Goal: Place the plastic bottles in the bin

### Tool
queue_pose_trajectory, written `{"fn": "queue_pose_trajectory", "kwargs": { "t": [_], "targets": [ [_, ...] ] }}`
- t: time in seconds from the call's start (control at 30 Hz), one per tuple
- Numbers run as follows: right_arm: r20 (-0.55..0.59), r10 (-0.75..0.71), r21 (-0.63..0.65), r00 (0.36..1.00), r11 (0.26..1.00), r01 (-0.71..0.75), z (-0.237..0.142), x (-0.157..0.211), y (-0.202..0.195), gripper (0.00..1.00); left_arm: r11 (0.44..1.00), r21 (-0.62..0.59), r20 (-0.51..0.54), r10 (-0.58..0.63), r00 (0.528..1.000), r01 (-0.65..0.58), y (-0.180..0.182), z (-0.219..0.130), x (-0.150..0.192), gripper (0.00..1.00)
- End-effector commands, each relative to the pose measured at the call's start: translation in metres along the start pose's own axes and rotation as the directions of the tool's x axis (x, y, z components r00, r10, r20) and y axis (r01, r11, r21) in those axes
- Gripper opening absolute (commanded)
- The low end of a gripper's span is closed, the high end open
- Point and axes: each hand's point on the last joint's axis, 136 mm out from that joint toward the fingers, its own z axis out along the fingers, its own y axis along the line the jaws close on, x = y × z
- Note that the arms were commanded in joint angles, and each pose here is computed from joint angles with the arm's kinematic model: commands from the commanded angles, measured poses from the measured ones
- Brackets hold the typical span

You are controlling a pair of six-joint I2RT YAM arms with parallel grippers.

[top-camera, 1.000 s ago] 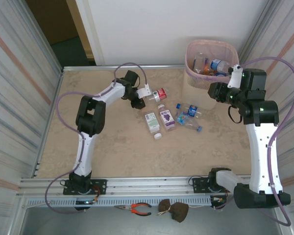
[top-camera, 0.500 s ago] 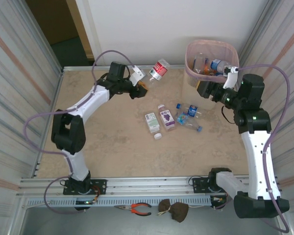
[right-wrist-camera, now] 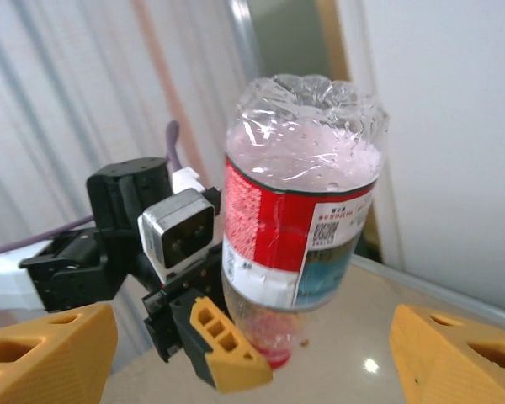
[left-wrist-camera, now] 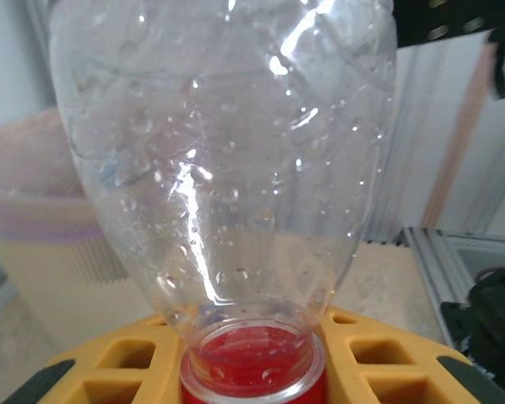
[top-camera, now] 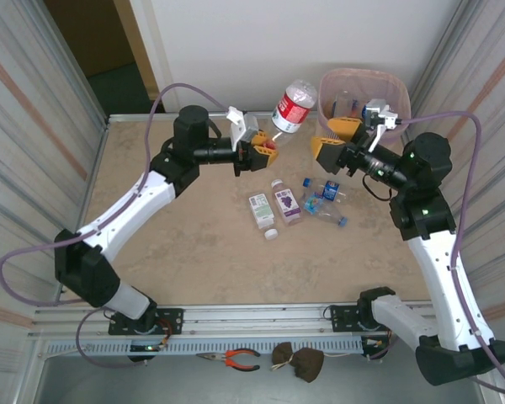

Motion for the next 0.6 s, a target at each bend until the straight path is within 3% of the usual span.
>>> {"fn": "queue_pose_trajectory", "kwargs": {
  "t": [0.0,0.3,0.57],
  "targets": [
    [0.098,-0.123,-0.118,0.988,0.984,0.135,-0.003,-0.036,0.042,0.86,0.993,0.066,0.082,0.095,0.992,-0.101,-0.034,-0.005,-0.035,0.30],
    [0.174,-0.206,-0.238,0.963,0.940,0.244,-0.011,-0.056,0.091,0.95,0.964,0.156,0.177,0.186,0.966,-0.214,-0.090,0.001,-0.073,0.33],
    [0.178,-0.250,-0.344,0.952,0.891,0.298,-0.016,-0.049,0.122,0.89,0.946,0.190,0.239,0.216,0.947,-0.264,-0.114,0.002,-0.094,0.34]
  ]
}}
